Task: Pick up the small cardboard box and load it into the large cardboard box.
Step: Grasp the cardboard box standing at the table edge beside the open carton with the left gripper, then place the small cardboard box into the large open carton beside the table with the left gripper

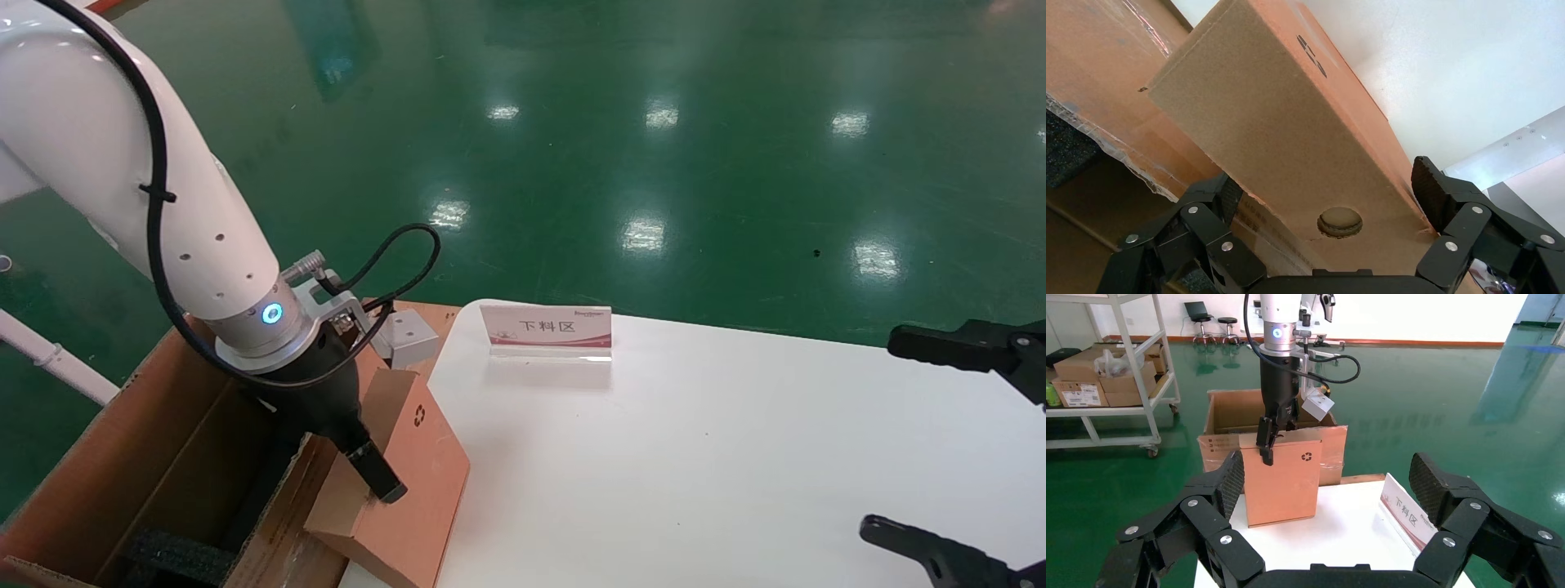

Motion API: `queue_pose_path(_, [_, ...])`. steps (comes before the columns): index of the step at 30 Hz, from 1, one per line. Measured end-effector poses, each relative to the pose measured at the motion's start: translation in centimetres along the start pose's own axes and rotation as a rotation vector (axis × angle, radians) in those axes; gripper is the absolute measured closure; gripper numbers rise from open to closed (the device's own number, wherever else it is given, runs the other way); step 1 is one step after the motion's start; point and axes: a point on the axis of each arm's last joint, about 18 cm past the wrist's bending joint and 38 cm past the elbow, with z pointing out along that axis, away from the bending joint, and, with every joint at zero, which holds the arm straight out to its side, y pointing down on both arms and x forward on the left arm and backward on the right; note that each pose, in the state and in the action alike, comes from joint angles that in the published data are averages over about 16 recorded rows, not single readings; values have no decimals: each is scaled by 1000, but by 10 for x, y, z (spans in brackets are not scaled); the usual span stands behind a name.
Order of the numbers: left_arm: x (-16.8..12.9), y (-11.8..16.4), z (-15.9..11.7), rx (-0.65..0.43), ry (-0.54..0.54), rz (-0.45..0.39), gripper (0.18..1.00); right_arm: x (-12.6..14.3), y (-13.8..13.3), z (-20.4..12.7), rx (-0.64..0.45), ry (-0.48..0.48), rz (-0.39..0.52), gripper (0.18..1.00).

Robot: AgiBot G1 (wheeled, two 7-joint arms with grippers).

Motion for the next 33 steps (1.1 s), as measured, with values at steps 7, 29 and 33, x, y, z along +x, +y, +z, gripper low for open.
queue_pose_path(7, [0,0,-1,-1,2,-1,206,0,0,0,0,0,0,199])
queue_pose_path(29, [1,0,-2,-1,5,-2,536,0,0,0,0,0,0,526])
queue_pose_path(33, [0,-1,-4,4,6,-4,626,0,0,0,0,0,0,619])
